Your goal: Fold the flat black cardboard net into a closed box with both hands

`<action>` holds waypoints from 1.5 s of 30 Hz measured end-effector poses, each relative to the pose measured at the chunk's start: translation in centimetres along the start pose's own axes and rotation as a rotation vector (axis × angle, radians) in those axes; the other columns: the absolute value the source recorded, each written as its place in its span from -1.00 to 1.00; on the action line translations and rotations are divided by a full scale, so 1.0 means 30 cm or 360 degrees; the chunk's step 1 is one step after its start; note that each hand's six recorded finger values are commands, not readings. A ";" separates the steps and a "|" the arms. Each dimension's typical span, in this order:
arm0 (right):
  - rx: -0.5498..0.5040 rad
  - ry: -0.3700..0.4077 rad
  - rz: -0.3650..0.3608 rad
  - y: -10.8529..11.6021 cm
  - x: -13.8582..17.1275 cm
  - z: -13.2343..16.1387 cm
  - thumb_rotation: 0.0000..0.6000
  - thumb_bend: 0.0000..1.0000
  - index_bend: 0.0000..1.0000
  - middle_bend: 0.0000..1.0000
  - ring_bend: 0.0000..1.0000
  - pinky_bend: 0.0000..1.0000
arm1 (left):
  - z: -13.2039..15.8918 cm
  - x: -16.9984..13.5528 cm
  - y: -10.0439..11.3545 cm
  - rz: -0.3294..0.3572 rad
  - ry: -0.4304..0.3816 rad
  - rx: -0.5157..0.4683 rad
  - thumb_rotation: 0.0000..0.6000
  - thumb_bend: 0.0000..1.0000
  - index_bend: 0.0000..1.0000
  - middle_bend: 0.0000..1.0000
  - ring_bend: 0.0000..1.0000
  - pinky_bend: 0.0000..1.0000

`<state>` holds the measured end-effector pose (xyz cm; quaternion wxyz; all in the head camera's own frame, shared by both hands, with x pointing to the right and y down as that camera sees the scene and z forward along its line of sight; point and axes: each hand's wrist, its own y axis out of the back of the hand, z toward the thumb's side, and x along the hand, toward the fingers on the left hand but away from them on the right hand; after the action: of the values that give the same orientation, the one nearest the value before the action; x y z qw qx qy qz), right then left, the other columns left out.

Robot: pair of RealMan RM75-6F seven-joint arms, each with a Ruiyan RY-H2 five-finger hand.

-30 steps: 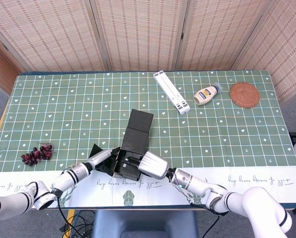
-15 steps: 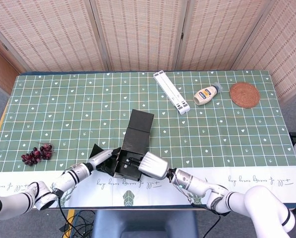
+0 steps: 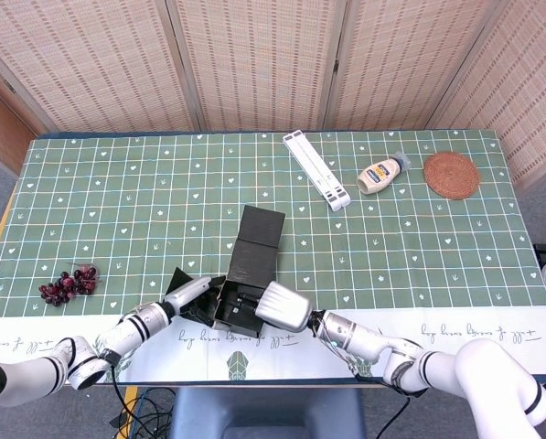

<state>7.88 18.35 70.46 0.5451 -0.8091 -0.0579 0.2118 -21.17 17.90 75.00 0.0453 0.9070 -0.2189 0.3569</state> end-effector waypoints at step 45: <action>0.0217 0.0255 0.0295 0.023 -0.017 0.025 1.00 0.27 0.50 0.56 0.62 1.00 | 0.040 -0.011 -0.041 -0.0052 -0.0045 -0.0050 1.00 -0.85 -0.54 -0.52 0.10 0.62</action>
<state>7.02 18.56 69.75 0.5797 -0.7865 0.0754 0.1994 -20.09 18.83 73.98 0.0624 0.9146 -0.2101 0.3398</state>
